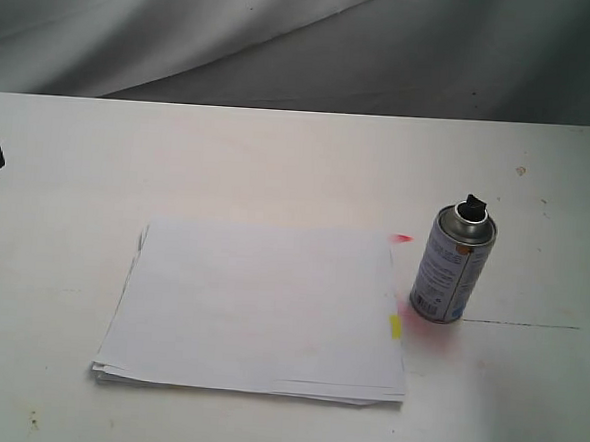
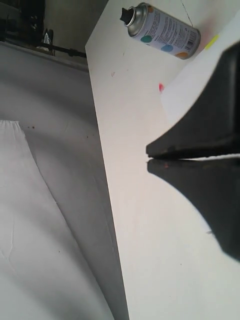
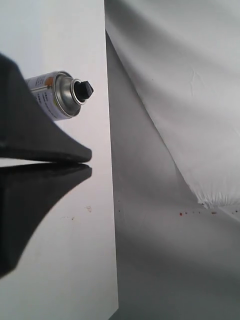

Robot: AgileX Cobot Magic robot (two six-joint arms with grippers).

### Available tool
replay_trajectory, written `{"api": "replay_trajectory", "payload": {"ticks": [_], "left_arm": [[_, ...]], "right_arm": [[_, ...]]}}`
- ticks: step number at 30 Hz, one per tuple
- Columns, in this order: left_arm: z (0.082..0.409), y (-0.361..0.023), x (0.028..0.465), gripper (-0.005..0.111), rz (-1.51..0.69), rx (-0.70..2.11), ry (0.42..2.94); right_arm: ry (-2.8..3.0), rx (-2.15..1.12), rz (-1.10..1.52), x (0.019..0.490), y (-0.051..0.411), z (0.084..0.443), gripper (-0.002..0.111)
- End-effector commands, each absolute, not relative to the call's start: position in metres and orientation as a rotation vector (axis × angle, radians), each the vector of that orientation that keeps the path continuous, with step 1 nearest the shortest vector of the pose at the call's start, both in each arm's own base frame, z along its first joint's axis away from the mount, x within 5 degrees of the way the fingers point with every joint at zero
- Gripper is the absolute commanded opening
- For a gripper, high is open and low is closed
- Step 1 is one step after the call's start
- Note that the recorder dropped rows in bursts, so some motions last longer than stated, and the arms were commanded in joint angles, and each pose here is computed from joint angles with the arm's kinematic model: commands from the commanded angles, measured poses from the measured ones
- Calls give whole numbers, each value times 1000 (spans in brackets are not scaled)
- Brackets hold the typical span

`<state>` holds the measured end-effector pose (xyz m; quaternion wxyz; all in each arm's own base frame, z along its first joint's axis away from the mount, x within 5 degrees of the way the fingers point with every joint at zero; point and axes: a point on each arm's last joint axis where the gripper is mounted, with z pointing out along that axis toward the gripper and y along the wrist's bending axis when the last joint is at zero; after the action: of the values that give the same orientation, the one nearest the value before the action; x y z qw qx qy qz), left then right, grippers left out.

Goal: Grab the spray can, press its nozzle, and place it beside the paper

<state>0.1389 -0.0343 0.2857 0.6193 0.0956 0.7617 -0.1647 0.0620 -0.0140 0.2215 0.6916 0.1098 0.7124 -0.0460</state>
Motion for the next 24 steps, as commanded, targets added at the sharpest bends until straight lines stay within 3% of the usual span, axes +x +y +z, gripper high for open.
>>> {"api": "replay_trajectory", "payload": {"ticks": [1, 7, 16, 21, 24], "left_arm": [[285, -35, 139, 0, -392, 217, 1754], [289, -32, 133, 0, -353, 204, 1723], [327, -13, 67, 0, -195, 41, 1363], [325, -11, 65, 0, -204, 6, 1375], [306, -9, 70, 0, -221, -53, 1474]], "right_arm": [[1593, 259, -102, 61, -14, 220, 0], [1593, 259, -102, 61, -14, 220, 0], [1593, 259, -102, 61, -14, 220, 0], [1593, 259, -102, 61, -14, 220, 0], [1593, 259, -102, 61, -14, 220, 0]]}}
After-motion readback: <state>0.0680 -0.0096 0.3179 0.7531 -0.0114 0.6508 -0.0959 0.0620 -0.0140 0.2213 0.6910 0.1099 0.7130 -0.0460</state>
